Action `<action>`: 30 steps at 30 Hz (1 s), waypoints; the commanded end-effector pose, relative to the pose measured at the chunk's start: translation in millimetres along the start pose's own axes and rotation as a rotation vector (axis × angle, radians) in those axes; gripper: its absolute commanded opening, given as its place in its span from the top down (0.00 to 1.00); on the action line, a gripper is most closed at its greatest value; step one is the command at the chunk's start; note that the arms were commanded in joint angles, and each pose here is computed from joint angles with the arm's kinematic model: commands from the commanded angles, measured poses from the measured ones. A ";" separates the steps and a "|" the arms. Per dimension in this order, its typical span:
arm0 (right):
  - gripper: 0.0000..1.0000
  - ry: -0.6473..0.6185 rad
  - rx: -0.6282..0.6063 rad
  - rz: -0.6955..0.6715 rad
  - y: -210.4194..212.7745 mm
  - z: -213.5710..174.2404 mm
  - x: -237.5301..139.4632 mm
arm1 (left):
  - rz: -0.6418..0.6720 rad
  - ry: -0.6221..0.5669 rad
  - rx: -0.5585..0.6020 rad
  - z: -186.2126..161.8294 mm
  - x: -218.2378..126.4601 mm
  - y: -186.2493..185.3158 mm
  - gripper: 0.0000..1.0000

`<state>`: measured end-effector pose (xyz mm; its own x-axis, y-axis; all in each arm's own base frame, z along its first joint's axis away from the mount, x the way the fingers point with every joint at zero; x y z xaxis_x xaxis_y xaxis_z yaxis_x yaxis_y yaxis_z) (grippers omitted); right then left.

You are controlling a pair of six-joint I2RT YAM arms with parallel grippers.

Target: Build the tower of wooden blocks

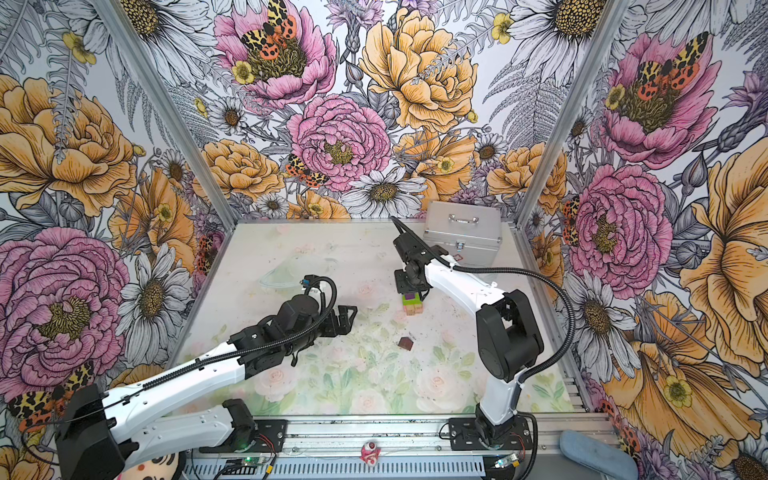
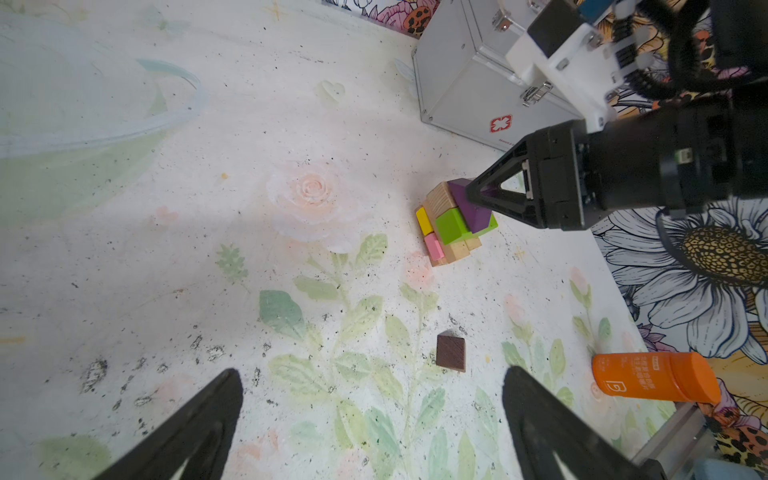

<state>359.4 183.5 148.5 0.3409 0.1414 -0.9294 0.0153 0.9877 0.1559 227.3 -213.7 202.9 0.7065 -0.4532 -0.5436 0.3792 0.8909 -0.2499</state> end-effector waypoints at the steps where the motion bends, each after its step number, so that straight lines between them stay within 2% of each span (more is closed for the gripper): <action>1: 0.70 -0.028 0.011 -0.007 3.0 9.8 -2.0 | 0.002 0.001 0.005 -1.9 -1.2 4.2 0.01; 16: 0.69 -0.023 0.021 -0.019 3.0 11.6 1.4 | 0.008 0.001 -0.005 -3.0 -0.7 9.0 0.01; 24: 0.56 -0.022 0.028 -0.015 2.8 11.0 -0.8 | 0.008 0.003 -0.007 -4.2 0.1 10.3 0.01; 30: 0.54 -0.029 0.031 -0.008 3.2 11.3 -5.6 | 0.008 0.001 -0.012 -3.5 -1.2 10.7 0.01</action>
<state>364.0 184.7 148.1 0.3415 0.1331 -0.9304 0.0363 0.9873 0.1546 230.5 -205.7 196.1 0.7105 -0.4310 -0.5563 0.3551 0.9021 -0.2454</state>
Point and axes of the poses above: each gripper's point midway between its finger pads, its own x axis out along the fingers, its own y axis along the line the jaws close on, z = x × y, the point moved 4 cm from there along -x, back along the fingers, and after that the axes turned 14 degrees about x, right-handed, at the moved point
